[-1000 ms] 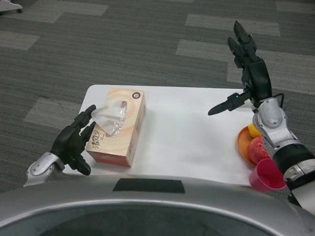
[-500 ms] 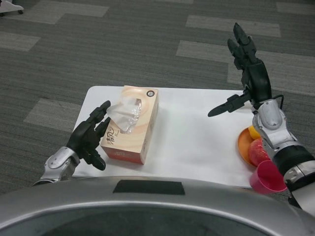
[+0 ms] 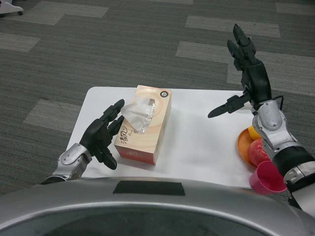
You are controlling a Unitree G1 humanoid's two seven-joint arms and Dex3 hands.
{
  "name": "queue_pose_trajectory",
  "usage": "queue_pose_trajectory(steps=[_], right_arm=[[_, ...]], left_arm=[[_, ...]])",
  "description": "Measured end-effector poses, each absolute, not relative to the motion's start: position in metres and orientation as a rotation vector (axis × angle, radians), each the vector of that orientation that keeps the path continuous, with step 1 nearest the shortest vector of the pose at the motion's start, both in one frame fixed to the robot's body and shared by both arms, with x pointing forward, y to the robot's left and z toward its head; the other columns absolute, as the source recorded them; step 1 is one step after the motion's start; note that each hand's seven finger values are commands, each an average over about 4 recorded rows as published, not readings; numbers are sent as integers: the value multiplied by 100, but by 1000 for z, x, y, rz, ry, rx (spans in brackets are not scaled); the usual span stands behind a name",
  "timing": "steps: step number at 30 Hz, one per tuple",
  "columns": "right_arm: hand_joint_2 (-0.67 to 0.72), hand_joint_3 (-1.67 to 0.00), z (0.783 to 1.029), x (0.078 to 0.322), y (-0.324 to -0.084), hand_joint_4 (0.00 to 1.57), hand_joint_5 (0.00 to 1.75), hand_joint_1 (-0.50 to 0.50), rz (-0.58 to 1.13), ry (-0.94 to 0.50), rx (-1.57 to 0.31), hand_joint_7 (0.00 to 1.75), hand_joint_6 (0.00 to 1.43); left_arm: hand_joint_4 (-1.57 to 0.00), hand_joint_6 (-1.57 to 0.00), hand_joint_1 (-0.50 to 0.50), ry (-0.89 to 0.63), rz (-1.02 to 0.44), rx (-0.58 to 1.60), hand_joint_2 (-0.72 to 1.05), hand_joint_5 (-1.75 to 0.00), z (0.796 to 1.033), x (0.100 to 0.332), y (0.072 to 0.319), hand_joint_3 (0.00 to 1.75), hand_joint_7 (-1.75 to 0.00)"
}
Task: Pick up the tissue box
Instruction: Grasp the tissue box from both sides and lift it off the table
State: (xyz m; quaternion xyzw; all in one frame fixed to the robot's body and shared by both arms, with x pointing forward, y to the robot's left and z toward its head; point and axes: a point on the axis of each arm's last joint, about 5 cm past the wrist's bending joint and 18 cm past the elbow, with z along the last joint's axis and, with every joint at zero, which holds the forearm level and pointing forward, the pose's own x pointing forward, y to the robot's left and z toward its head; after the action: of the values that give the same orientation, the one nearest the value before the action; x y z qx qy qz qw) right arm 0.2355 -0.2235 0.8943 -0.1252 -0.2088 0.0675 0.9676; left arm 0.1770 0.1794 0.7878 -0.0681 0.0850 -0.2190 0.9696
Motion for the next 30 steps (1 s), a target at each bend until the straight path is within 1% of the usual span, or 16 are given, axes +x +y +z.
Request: queue_pose_trajectory(steps=[2, 8, 12, 14, 17, 20, 23, 27, 30], right_arm=[[22, -16, 894, 235, -223, 0, 0, -42, 143, -419, -254, 0, 0], [22, -16, 886, 233, -216, 0, 0, -42, 195, -383, -262, 0, 0], [15, -16, 883, 233, -210, 0, 0, -42, 248, -357, -271, 0, 0], [15, -16, 882, 234, -208, 0, 0, -42, 264, -348, -276, 0, 0], [15, -16, 878, 239, -204, 0, 0, -42, 327, -296, -317, 0, 0], [20, -16, 872, 243, -200, 0, 0, -42, 392, -234, -363, 0, 0], [22, -16, 869, 248, -199, 0, 0, -44, 414, -196, -403, 0, 0], [22, -16, 863, 250, -201, 0, 0, -42, 431, -140, -455, 0, 0], [22, -16, 860, 251, -200, 0, 0, -45, 442, -107, -479, 0, 0]], left_arm=[[0, 0, 50, 169, -447, -138, -46, 0, 788, 178, 177, 9, 0], [0, 0, 50, 160, -477, -143, -46, 0, 790, 182, 167, 9, 0], [0, 0, 50, 159, -480, -146, -46, 0, 790, 183, 165, 9, 0], [0, 0, 50, 159, -479, -146, -46, 0, 790, 183, 165, 9, 0], [0, 0, 50, 158, -473, -146, -46, 0, 790, 183, 164, 9, 0], [0, 0, 50, 156, -471, -147, -46, 0, 790, 184, 163, 9, 0], [0, 0, 50, 158, -472, -146, -46, 0, 790, 184, 163, 9, 0], [0, 0, 50, 160, -475, -145, -46, 0, 790, 184, 162, 9, 0], [0, 0, 50, 160, -475, -143, -46, 0, 790, 184, 162, 9, 0]])
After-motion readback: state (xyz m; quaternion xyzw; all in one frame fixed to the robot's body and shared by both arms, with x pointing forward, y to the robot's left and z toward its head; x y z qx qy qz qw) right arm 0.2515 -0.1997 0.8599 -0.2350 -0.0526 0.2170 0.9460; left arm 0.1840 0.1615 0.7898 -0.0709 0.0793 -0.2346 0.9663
